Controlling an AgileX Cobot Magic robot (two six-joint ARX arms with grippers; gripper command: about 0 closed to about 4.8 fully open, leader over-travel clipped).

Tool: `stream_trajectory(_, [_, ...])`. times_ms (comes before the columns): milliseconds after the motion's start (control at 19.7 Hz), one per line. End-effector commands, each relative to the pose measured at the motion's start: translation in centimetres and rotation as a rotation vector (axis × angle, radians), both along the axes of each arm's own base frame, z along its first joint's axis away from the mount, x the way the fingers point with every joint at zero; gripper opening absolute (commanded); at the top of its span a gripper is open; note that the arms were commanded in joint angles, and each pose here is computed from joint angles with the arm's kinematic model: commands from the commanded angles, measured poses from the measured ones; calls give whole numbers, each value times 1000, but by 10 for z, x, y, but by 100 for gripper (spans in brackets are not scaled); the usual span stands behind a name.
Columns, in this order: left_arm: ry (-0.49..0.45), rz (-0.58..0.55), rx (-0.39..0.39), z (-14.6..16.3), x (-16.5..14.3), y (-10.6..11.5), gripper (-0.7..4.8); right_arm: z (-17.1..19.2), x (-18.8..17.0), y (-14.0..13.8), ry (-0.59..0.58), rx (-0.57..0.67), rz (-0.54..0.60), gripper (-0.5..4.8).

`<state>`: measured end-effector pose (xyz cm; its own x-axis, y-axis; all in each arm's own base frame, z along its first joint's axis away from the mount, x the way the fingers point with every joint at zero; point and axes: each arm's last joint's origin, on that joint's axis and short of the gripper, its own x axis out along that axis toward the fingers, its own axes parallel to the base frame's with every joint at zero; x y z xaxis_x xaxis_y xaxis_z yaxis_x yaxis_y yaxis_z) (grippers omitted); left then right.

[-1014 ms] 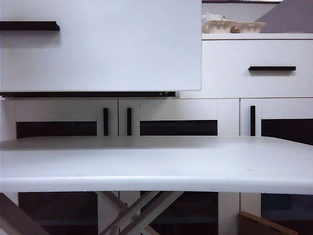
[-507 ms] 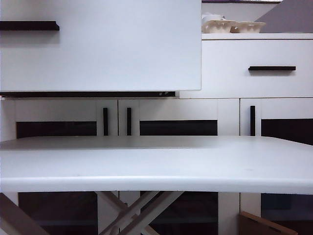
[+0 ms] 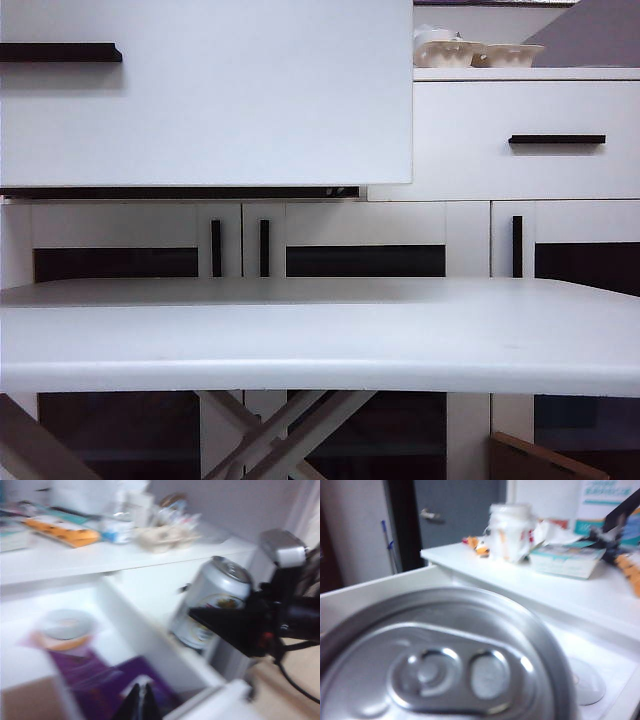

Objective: Pick up a can of beer from the white table, open the left drawer, place the beer inside the drawer, and finally close the drawer.

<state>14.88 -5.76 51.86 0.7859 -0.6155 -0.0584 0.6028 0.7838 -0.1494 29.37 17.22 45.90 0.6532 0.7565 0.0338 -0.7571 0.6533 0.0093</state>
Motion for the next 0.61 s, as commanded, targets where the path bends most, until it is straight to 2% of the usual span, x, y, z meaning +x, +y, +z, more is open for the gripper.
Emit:
stream_trajectory(51, [2,23,79,9,5,-1,-5,5,4,3,-87,0,3,198])
stream_trajectory(456, [42,18,110,5,11,-3,-5,9,40,24,-95,-14,15,198])
stream_trajectory(608, [41,19,109,5,11,-3,-5,7,54,39,-157,-70,35,198])
